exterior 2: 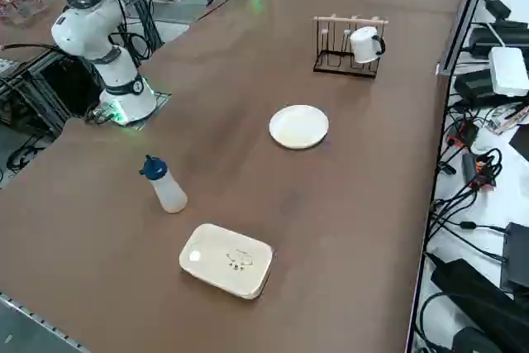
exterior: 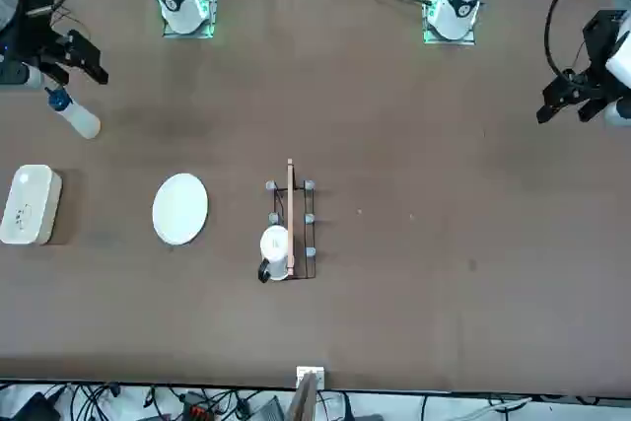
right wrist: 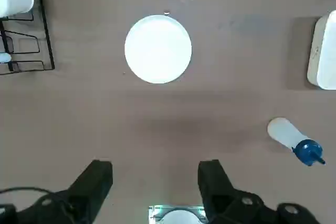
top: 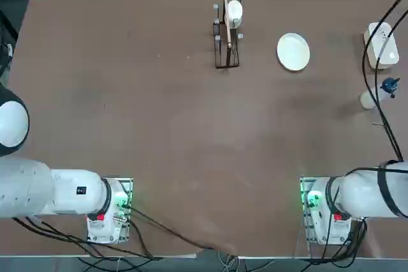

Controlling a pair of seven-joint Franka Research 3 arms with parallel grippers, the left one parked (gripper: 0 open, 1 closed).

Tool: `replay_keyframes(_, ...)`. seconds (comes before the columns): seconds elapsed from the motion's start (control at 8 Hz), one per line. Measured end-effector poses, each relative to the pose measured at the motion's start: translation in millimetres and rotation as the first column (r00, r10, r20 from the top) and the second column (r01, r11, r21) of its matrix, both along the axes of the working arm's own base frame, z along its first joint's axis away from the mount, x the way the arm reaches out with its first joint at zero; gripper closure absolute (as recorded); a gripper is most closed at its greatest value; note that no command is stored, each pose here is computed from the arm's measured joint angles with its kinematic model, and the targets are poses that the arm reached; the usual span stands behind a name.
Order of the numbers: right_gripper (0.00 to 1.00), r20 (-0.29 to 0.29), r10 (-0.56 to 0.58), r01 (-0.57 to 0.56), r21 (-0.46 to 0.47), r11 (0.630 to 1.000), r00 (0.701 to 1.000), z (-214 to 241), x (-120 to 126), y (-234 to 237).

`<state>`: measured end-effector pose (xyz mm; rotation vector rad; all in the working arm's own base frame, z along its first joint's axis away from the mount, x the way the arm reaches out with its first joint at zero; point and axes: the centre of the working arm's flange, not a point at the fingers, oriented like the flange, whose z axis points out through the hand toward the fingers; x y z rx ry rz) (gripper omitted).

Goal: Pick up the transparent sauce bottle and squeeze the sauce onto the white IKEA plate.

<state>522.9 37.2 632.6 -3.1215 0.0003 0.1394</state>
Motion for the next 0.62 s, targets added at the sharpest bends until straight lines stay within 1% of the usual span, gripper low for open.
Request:
replay_keyframes(0.5,0.00,-0.004,0.000,0.000,0.000,1.000,1.000,-0.5,-0.4,0.0)
replay_keyframes(0.62,0.00,-0.026,0.000,0.000,-0.002,1.000,1.000,-3.0,-2.1,-0.5)
